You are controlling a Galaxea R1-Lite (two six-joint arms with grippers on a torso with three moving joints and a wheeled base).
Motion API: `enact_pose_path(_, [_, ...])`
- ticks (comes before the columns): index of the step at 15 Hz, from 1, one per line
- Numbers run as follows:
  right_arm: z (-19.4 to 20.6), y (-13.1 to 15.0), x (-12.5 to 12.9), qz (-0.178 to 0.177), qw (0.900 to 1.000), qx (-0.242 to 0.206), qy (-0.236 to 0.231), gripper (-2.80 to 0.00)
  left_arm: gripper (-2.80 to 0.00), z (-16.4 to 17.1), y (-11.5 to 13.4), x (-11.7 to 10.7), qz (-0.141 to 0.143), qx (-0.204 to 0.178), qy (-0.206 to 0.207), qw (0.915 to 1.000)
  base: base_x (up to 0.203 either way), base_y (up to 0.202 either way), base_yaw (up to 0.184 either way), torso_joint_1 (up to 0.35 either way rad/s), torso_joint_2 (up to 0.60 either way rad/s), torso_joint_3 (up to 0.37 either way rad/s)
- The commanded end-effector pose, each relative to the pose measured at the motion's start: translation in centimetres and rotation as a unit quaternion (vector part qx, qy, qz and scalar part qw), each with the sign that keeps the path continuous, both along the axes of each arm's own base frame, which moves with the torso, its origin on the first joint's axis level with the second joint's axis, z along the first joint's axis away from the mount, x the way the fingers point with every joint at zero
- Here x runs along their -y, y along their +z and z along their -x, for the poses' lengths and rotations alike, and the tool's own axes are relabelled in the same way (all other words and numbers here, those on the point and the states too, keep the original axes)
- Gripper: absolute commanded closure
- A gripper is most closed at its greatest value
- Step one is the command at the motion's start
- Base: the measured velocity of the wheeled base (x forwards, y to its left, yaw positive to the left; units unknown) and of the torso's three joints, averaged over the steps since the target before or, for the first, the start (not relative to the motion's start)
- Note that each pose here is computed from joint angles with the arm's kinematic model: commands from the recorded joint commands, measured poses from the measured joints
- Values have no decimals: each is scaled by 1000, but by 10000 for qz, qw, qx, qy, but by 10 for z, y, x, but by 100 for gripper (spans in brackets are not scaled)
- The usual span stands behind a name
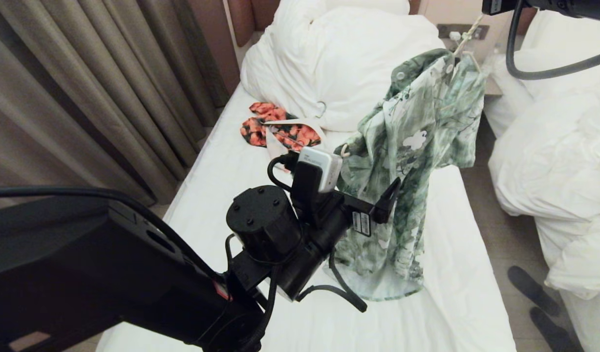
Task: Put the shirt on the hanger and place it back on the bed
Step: Take the clothes hanger out of the clothes
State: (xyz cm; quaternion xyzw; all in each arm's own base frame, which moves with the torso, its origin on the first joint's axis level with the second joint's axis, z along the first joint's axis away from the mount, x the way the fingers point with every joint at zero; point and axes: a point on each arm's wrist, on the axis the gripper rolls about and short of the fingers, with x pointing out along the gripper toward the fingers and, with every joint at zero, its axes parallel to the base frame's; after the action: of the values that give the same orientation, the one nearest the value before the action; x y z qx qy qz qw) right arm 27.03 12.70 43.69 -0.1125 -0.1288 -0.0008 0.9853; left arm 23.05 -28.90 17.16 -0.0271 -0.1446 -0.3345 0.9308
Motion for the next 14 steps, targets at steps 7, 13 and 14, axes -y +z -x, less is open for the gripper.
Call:
enact_pose_path(7, [-1, -1, -3, 13, 10000, -18, 17, 0, 0, 2, 4, 1, 82, 43, 23, 10000, 0, 0, 0, 0, 0, 0])
enact_pose_path(13, [0, -1, -3, 14, 10000, -21, 17, 0, 0, 3, 4, 2, 73, 40, 9, 10000, 0, 0, 0, 0, 0, 0])
enact_pose_path(14, [-1, -1, -2, 14, 10000, -20, -5, 0, 0, 2, 4, 1, 90, 50, 15, 9999, 0, 0, 0, 0, 0, 0])
